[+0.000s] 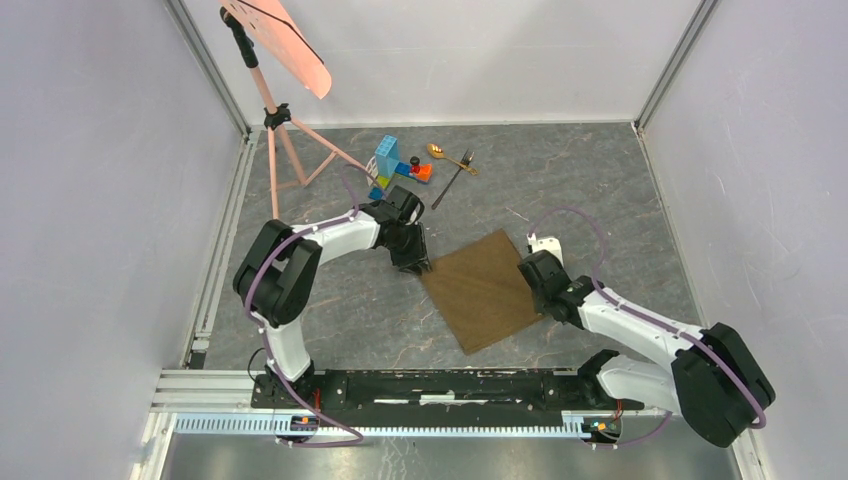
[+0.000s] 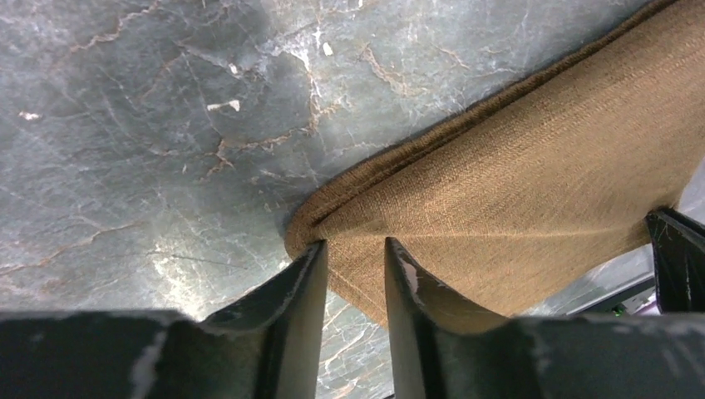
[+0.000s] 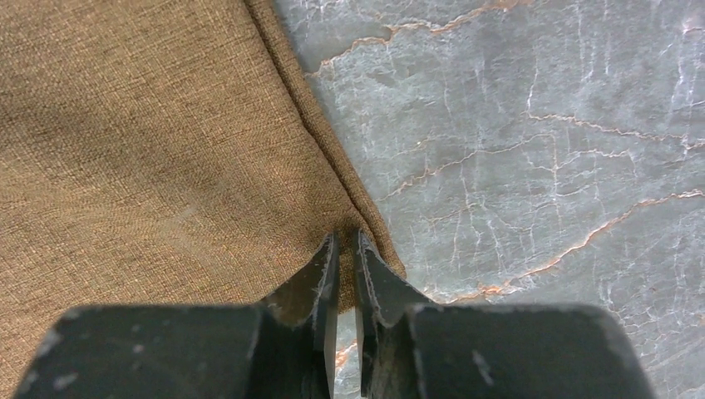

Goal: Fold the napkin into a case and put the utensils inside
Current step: Move the lower triangle-folded napkin to the center of the board, then pick up the lower triangle-folded napkin from the center of the board.

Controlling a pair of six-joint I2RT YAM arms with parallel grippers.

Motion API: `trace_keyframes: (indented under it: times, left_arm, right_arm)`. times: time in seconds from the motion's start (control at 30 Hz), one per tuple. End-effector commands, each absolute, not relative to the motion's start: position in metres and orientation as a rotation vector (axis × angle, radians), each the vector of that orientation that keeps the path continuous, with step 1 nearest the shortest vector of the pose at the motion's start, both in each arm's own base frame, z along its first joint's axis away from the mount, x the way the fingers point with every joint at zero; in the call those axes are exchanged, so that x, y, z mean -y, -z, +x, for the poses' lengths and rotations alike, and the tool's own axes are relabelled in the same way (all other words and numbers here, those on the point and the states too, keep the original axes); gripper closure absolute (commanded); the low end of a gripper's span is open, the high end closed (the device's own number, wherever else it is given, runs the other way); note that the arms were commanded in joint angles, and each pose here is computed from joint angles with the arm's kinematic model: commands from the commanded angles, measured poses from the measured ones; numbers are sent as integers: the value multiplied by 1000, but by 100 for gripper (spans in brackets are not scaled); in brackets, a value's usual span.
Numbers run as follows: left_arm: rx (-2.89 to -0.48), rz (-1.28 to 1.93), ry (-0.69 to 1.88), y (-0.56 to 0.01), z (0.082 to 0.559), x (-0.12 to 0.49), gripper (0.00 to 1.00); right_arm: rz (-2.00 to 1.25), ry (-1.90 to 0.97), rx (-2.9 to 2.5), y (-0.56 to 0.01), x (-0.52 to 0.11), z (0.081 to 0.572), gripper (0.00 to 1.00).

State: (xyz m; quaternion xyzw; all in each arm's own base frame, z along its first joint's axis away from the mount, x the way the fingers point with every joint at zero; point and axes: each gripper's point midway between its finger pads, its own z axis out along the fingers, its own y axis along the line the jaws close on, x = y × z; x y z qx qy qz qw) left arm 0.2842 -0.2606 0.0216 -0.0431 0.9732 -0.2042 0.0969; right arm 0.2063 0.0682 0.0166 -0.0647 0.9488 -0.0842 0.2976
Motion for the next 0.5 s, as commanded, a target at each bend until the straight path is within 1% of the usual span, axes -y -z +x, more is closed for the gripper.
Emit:
trace_keyframes:
  times: [0.0, 0.07, 0.17, 0.23, 0.27, 0.33, 0.4, 0.47]
  left_arm:
    - [-2801, -63, 578, -54, 291, 253, 56]
    - [-2741, -25, 631, -83, 291, 255, 49]
    - [-2670, 11, 609, -114, 292, 243, 40]
    - [-2635, 0, 585, -127, 291, 229, 36]
    - [-2624, -20, 584, -131, 291, 221, 36]
    - [-2589, -81, 583, -137, 290, 205, 35]
    - [-2535, -152, 586, -145, 287, 189, 33]
    - [-2474, -199, 565, -152, 283, 174, 31]
  right_arm:
    - [-193, 320, -2498, -30, -60, 212, 84]
    - [-246, 313, -2443, -57, -72, 224, 78]
    - [-391, 241, -2387, -90, -108, 232, 55]
    - [-520, 124, -2432, -90, -141, 225, 44]
    - [-586, 32, -2460, -87, -161, 218, 40]
    - [-709, -171, -2513, -76, -204, 196, 35]
    - [-769, -330, -2521, -70, -239, 176, 34]
    - [-811, -397, -2525, -66, -262, 160, 32]
